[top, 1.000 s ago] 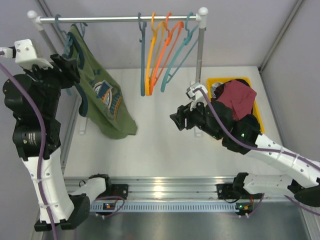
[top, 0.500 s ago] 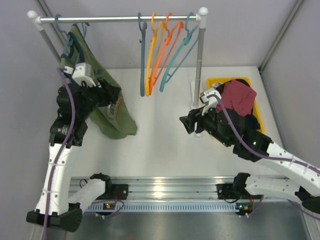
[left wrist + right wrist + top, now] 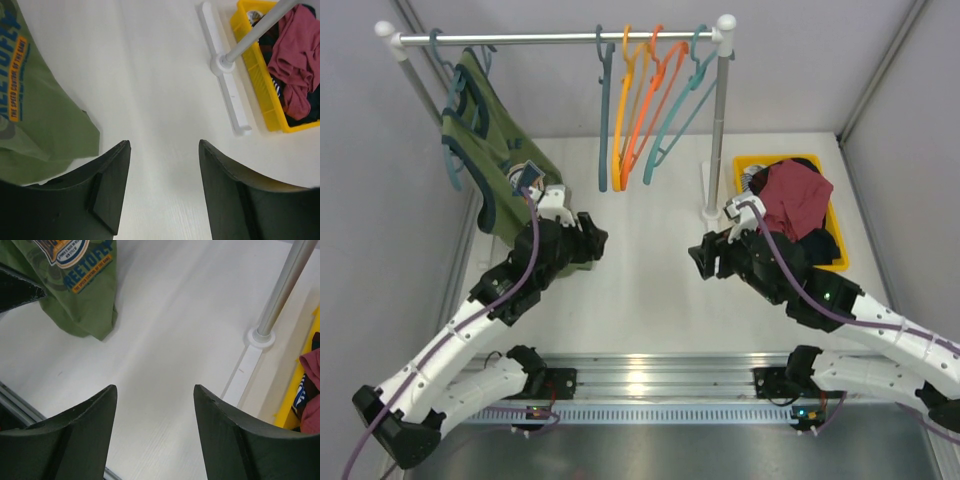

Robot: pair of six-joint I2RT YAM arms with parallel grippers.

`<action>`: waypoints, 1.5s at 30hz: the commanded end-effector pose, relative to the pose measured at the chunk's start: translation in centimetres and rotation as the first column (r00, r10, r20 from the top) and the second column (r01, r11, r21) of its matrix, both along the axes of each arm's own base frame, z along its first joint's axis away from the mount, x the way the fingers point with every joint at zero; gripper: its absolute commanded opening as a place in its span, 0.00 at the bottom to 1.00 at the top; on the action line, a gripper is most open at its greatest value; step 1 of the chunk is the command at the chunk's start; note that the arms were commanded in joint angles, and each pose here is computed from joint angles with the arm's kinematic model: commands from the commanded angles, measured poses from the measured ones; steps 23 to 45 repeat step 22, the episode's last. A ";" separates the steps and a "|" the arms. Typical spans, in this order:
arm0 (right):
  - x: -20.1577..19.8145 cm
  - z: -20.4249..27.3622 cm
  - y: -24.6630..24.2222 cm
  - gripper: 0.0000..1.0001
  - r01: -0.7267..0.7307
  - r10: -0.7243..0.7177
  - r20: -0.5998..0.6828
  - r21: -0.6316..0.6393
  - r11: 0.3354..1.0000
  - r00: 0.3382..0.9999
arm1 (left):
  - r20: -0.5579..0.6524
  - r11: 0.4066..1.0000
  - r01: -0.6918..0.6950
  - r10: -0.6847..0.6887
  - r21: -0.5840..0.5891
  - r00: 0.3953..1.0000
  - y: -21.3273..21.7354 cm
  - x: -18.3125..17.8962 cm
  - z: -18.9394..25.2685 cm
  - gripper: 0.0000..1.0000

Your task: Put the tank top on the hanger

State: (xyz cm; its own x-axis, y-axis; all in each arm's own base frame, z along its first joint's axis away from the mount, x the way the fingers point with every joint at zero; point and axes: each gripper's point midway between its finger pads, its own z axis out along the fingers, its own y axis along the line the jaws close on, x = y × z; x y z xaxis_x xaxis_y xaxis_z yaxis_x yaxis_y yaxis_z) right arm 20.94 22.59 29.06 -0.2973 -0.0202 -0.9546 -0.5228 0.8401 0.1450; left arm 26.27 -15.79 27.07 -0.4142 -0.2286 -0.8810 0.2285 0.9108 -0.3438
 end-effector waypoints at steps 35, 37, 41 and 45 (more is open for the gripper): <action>0.3 -5.4 -3.9 1.00 0.278 -0.262 -0.170 0.074 0.958 0.950 | -0.017 0.983 0.172 -0.172 0.069 0.985 -6.2 -4.6 -5.1 0.58; 0.3 -5.4 -3.9 1.00 0.278 -0.262 -0.170 0.074 0.958 0.950 | -0.017 0.983 0.172 -0.172 0.069 0.985 -6.2 -4.6 -5.1 0.58; 0.3 -5.4 -3.9 1.00 0.278 -0.262 -0.170 0.074 0.958 0.950 | -0.017 0.983 0.172 -0.172 0.069 0.985 -6.2 -4.6 -5.1 0.58; 0.3 -5.4 -3.9 1.00 0.278 -0.262 -0.170 0.074 0.958 0.950 | -0.017 0.983 0.172 -0.172 0.069 0.985 -6.2 -4.6 -5.1 0.58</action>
